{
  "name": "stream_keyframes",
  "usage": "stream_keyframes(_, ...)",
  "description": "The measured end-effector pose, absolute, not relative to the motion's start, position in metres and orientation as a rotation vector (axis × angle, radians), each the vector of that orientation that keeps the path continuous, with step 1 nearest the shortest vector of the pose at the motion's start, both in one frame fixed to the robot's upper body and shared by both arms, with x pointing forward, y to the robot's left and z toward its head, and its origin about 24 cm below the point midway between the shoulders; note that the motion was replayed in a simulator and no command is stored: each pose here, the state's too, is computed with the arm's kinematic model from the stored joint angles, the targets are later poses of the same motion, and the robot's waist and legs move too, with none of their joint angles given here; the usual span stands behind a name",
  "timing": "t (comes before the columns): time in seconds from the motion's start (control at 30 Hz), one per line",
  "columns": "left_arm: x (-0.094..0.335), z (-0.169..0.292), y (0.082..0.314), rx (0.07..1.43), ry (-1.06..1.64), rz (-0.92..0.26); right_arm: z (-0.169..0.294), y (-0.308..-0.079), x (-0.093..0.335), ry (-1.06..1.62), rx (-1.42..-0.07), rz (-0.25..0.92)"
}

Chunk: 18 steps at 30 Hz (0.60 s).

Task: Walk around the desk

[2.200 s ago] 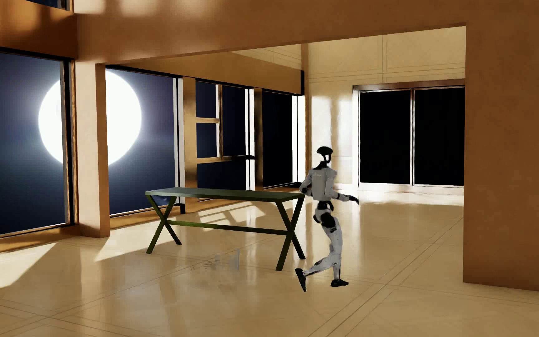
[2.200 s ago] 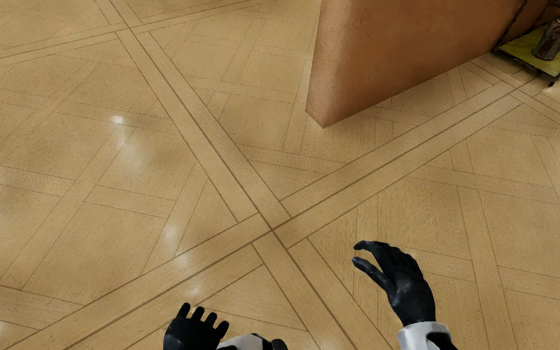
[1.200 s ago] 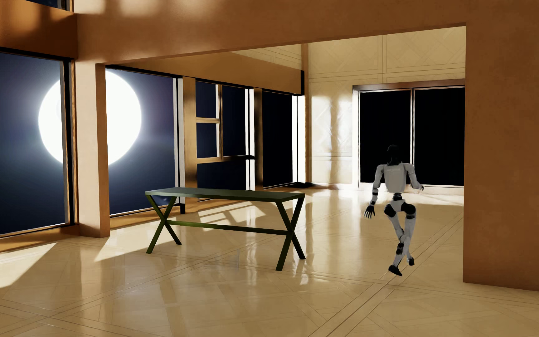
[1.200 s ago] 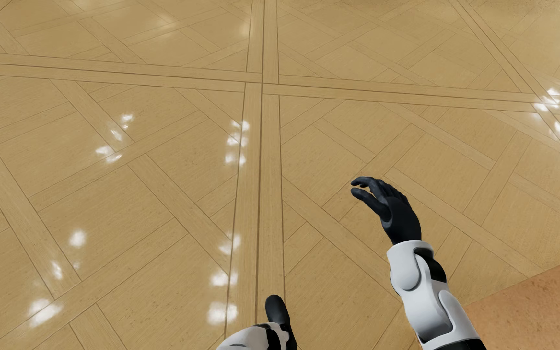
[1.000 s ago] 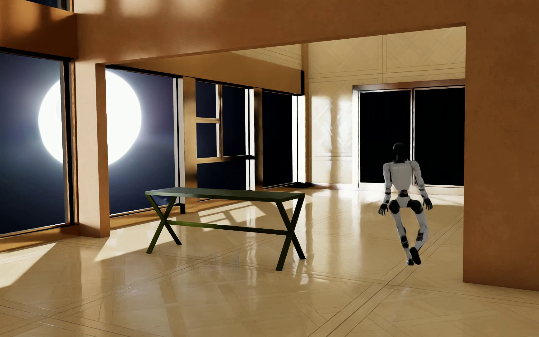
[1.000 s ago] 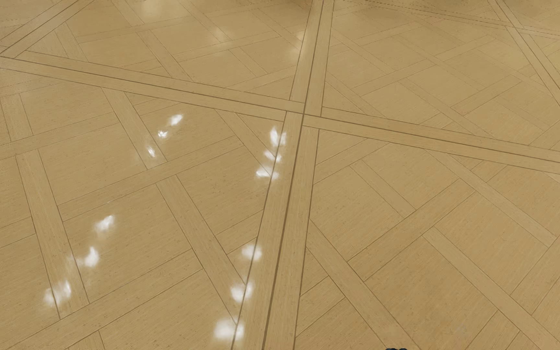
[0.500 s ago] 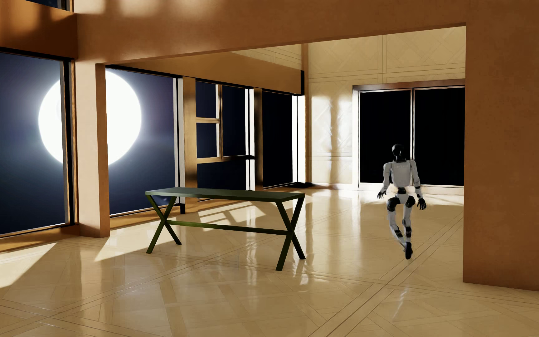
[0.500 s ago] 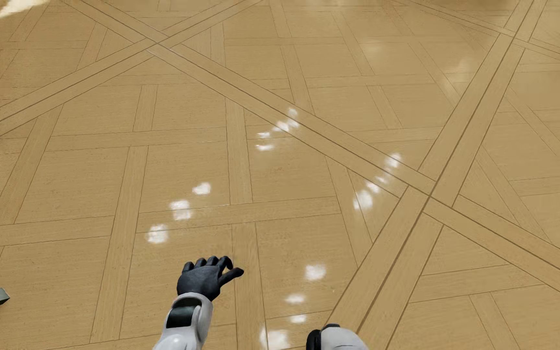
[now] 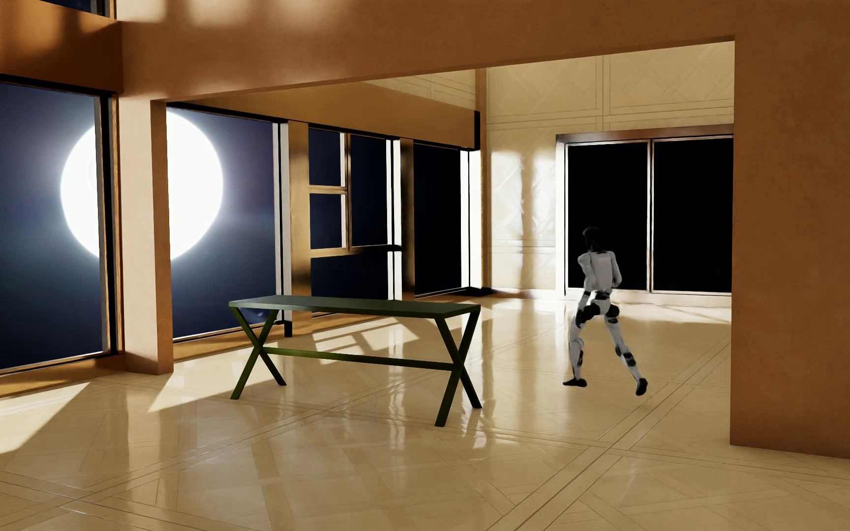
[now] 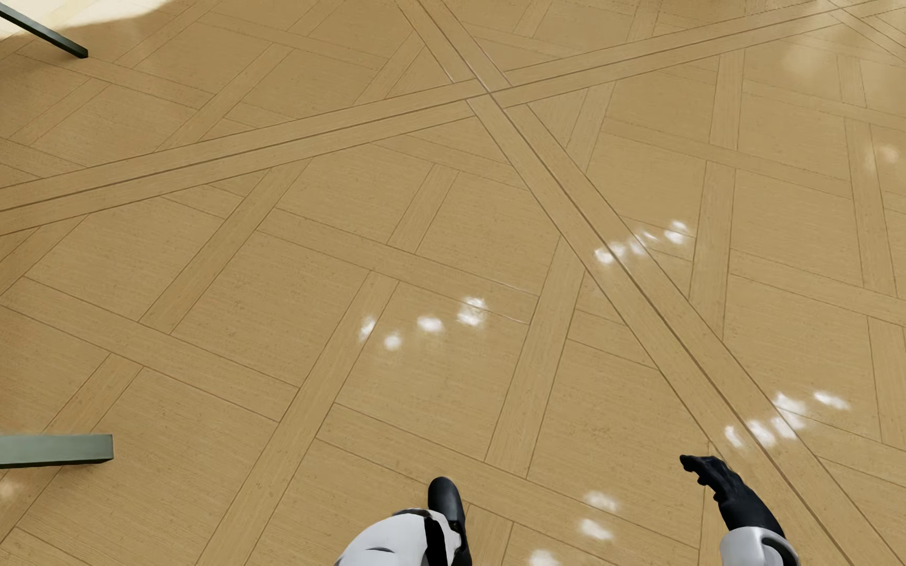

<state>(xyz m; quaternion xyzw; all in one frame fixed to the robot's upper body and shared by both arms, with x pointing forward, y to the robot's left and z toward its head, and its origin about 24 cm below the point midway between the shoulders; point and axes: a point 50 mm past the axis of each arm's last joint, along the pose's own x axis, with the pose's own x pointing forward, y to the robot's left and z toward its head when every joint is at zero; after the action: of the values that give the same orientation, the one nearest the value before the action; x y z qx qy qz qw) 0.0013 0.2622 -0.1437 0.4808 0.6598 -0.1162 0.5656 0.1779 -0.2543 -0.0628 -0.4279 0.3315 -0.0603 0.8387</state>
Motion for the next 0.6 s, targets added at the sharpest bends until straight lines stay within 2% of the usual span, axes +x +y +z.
stream_keyframes(0.07, 0.024, -0.149, 0.236, 1.097, 1.442, -0.192, -0.1, -0.245, 0.143, 0.954, -0.984, 0.074)
stream_keyframes(0.1, 0.046, -0.15, 0.222, 1.127, 1.353, -0.192, -0.117, -0.236, 0.124, 1.07, -1.014, 0.195)
stream_keyframes(0.17, 0.103, -0.145, 0.19, 1.169, 1.135, -0.202, -0.14, -0.217, 0.083, 1.223, -0.973, 0.354)
stream_keyframes(0.23, 0.163, -0.123, 0.147, 1.101, 0.821, -0.253, -0.149, -0.2, 0.049, 1.291, -0.867, 0.417)
stream_keyframes(0.3, 0.214, -0.07, 0.098, 0.988, 0.36, -0.333, -0.151, -0.189, 0.029, 1.294, -0.781, 0.422)
stream_keyframes(0.37, 0.235, 0.008, 0.06, 0.754, -0.097, -0.351, -0.152, -0.181, 0.015, 1.302, -0.744, 0.417)
stream_keyframes(0.4, 0.233, 0.049, 0.045, 0.551, -0.281, -0.363, -0.153, -0.178, 0.009, 1.319, -0.735, 0.436)
stream_keyframes(0.47, 0.216, 0.125, 0.028, 0.172, -0.578, -0.423, -0.154, -0.177, 0.002, 1.339, -0.779, 0.504)
stream_keyframes(0.5, 0.206, 0.154, 0.024, 0.041, -0.684, -0.473, -0.155, -0.178, 0.001, 1.352, -0.791, 0.51)
stream_keyframes(0.6, 0.189, 0.203, 0.019, -0.125, -0.841, -0.599, -0.152, -0.185, 0.006, 1.361, -0.81, 0.349)
